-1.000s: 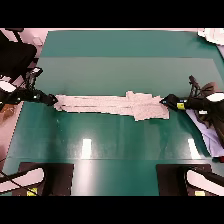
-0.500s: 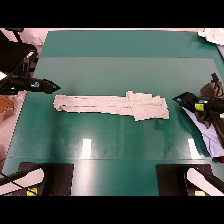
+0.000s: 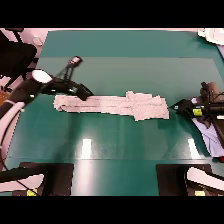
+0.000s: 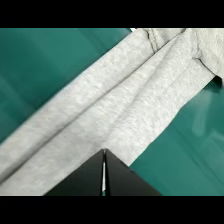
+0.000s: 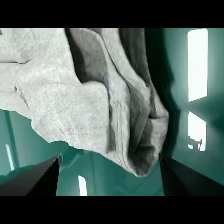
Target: Fold the shirts.
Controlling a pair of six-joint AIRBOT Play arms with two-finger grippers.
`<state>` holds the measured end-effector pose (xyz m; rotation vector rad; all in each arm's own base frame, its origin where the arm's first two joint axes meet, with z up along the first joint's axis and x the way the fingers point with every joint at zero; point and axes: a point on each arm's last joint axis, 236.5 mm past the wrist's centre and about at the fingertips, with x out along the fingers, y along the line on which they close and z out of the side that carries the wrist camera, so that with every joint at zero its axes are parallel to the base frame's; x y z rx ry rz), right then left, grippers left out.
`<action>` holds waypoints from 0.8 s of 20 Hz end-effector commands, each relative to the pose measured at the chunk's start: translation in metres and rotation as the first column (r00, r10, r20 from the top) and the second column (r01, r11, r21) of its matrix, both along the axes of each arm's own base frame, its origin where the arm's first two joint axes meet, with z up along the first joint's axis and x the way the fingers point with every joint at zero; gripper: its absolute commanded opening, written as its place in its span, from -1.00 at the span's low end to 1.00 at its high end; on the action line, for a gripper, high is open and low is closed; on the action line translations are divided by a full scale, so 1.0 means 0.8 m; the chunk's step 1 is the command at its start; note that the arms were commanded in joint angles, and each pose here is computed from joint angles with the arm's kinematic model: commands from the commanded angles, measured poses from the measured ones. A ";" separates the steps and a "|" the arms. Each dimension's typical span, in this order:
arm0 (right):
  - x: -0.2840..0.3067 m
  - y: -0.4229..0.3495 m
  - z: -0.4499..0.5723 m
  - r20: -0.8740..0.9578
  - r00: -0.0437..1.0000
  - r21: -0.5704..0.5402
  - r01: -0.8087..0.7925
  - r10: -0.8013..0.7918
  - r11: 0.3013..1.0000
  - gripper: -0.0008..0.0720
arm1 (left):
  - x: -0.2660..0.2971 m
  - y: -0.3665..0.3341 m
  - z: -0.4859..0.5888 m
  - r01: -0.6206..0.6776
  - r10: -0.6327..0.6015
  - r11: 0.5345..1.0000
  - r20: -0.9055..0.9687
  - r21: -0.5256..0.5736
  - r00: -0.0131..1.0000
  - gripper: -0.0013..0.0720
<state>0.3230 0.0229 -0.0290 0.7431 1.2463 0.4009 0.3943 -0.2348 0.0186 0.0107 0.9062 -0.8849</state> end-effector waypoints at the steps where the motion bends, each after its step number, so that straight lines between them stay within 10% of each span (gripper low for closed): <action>1: 0.021 0.005 0.003 0.013 0.997 0.007 -0.081 0.081 0.997 0.98 | -0.027 -0.043 -0.070 0.031 -0.026 0.999 -0.156 0.030 0.987 -0.90; 16: 0.022 -0.006 -0.046 -0.102 0.987 0.039 -0.120 0.123 0.992 0.99 | -0.035 -0.056 -0.120 0.000 0.018 0.997 -0.242 0.073 0.970 -0.90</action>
